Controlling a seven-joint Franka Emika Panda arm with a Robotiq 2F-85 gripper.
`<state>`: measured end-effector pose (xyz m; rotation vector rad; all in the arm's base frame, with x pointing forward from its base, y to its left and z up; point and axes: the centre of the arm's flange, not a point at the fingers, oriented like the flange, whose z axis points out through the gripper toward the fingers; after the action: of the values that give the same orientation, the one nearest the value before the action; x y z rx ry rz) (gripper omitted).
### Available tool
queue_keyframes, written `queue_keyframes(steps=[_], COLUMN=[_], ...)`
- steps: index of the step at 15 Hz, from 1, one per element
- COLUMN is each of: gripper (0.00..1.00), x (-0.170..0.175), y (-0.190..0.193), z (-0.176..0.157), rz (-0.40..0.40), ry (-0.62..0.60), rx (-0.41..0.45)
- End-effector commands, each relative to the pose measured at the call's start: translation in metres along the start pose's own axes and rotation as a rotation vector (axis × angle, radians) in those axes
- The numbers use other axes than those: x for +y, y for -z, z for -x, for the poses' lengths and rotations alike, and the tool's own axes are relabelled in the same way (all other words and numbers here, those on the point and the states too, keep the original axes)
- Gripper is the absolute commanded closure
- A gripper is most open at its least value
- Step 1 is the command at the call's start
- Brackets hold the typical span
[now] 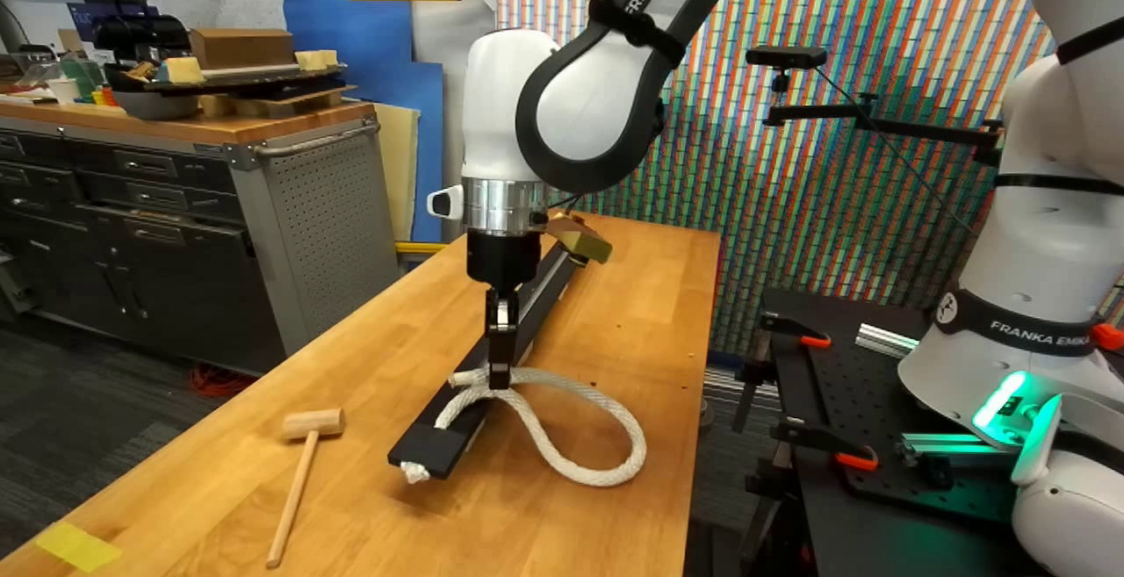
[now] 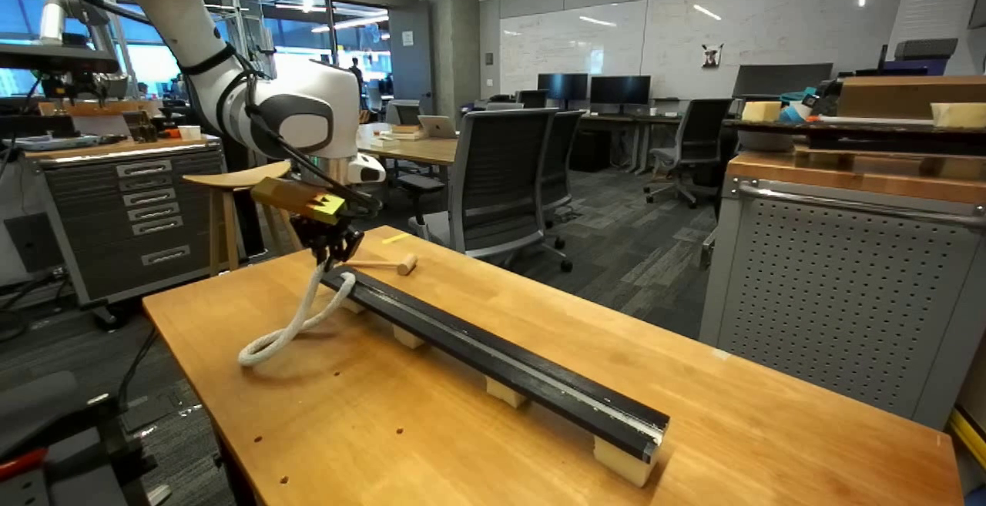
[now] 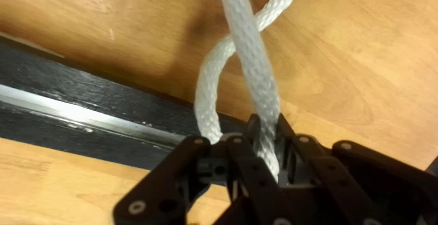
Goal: Put the white string along the center of the black strip
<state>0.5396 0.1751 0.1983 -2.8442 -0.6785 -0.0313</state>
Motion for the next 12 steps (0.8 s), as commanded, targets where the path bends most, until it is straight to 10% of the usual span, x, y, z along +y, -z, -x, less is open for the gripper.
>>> queue_keyframes(steps=[1, 12], gripper=[0.97, 0.97], x=[0.023, 0.115], y=[0.033, 0.098], z=[0.026, 0.096], rz=[-0.007, 0.047], ry=[-0.191, -0.653], rx=[0.060, 0.240])
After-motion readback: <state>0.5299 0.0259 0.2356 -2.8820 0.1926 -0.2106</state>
